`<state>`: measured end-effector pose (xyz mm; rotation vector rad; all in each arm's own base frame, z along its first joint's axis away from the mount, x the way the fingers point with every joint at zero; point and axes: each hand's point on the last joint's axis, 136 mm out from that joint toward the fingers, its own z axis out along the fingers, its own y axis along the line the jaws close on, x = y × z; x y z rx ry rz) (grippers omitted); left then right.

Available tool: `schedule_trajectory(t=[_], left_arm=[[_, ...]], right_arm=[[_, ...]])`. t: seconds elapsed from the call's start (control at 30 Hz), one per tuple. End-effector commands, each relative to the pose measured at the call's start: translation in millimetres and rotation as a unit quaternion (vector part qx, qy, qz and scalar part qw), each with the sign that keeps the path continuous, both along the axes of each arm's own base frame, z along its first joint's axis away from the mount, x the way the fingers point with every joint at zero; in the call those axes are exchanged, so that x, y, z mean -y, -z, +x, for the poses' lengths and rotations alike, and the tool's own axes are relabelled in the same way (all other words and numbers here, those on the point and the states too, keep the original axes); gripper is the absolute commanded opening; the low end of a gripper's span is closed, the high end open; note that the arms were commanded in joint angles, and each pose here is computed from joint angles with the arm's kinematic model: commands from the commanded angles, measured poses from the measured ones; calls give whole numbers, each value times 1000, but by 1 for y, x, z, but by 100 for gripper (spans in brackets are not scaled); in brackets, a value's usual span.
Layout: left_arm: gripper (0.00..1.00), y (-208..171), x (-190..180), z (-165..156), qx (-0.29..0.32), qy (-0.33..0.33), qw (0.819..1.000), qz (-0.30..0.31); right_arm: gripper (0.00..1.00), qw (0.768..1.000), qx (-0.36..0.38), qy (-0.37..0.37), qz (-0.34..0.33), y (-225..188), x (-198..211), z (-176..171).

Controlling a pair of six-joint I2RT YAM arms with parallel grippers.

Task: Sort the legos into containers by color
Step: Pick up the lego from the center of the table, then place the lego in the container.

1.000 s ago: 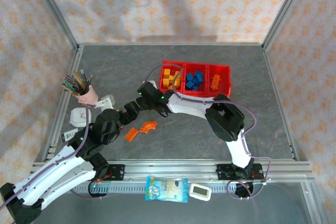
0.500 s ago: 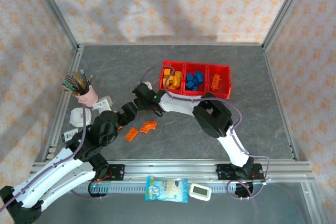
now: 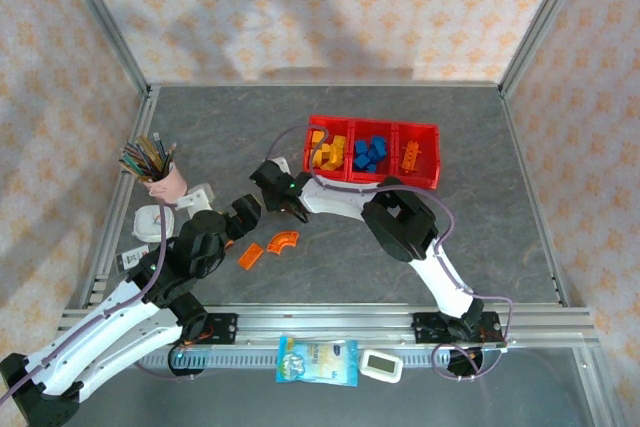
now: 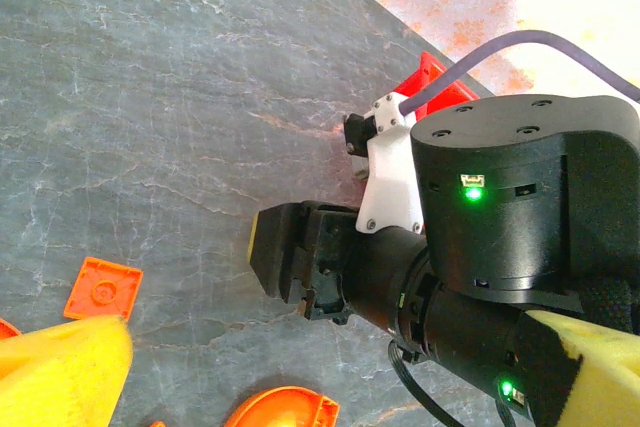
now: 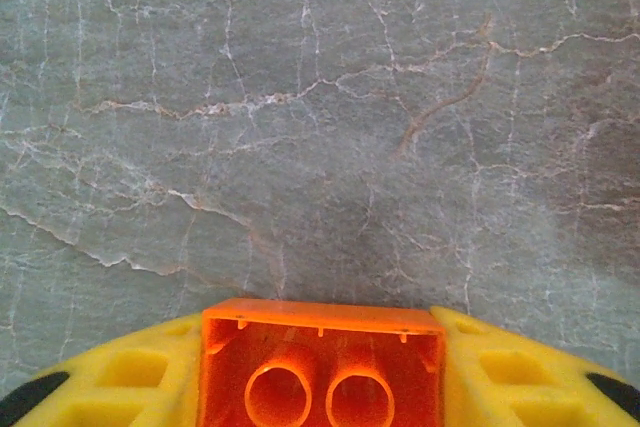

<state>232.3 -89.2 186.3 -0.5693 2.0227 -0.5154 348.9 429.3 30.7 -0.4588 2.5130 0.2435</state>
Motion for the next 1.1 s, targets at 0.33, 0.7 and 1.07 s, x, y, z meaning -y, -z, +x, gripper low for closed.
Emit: schedule_trajectory(t=[0.33, 0.7, 1.07], left_arm=[[99, -26, 15, 6, 21, 38, 999, -8], [99, -35, 75, 26, 21, 149, 988, -22], [99, -33, 145, 44, 23, 232, 972, -23]], right_arm=[[40, 997, 32, 55, 50, -89, 49, -4], [42, 978, 57, 189, 64, -134, 182, 15], [44, 938, 77, 335, 42, -132, 320, 56]])
